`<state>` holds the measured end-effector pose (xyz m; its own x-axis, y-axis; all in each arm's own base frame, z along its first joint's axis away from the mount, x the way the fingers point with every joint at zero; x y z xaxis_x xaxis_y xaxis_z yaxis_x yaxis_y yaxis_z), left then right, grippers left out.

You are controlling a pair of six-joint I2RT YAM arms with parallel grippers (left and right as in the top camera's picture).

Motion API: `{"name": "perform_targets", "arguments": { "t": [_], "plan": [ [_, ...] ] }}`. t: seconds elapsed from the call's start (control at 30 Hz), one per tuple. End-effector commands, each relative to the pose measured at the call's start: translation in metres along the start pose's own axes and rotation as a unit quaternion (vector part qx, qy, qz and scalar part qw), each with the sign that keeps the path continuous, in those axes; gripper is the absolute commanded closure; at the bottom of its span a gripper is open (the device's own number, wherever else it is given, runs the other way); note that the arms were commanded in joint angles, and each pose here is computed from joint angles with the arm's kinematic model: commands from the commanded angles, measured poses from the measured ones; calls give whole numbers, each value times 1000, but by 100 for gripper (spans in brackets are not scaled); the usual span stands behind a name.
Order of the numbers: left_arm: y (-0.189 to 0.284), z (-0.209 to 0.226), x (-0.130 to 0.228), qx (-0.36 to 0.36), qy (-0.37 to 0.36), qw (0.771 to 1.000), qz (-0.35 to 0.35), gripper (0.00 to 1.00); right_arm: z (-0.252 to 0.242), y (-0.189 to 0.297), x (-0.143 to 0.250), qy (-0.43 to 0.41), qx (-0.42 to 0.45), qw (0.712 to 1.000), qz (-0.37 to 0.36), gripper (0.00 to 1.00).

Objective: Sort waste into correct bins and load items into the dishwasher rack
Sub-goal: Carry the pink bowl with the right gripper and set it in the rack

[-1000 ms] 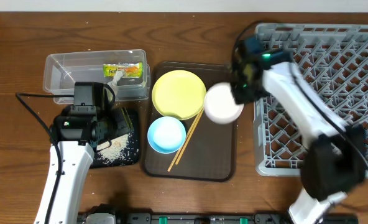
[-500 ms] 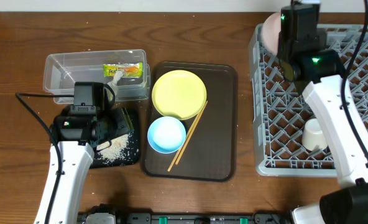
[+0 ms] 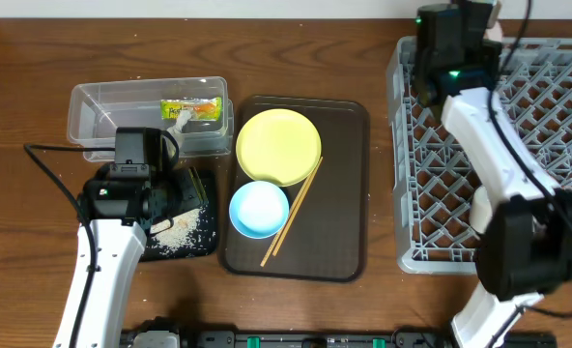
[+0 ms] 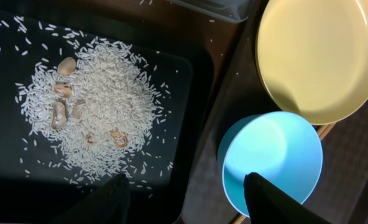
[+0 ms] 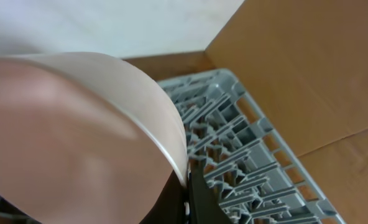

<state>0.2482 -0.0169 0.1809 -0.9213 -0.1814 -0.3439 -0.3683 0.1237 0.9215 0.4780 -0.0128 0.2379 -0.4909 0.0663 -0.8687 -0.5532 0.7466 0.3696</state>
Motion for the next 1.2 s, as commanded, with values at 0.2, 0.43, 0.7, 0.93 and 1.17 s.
{"name": "perform_targets", "arguments": {
  "t": [0.2,0.43,0.7,0.93,1.17],
  "plan": [
    [3,2,-2,-5,2,1000,-6,38,24,-18,32,41,25,999,14,99],
    [3,2,-2,-6,2,1000,-7,38,36,-8,38,57,12,998,13,99],
    [3,2,-2,-5,2,1000,-6,38,40,0,55,81,-5,996,45,99],
    [3,2,-2,-5,2,1000,-6,38,48,10,88,97,-81,982,138,99],
    [3,2,-2,-5,2,1000,-6,38,36,29,95,94,-115,969,197,96]
  ]
}}
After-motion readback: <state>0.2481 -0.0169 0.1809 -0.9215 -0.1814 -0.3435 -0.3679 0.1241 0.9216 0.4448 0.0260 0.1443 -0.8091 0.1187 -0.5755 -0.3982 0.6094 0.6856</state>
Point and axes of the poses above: each gripper's point midway between its finger pads, its own y axis back along the fingers, its own z axis along the line the jaws close on, x = y × z, the point moved 5 cm from there along y, back along the fingers, and after that the axes turned 11 degrees about -y, right-handed, at the moved point
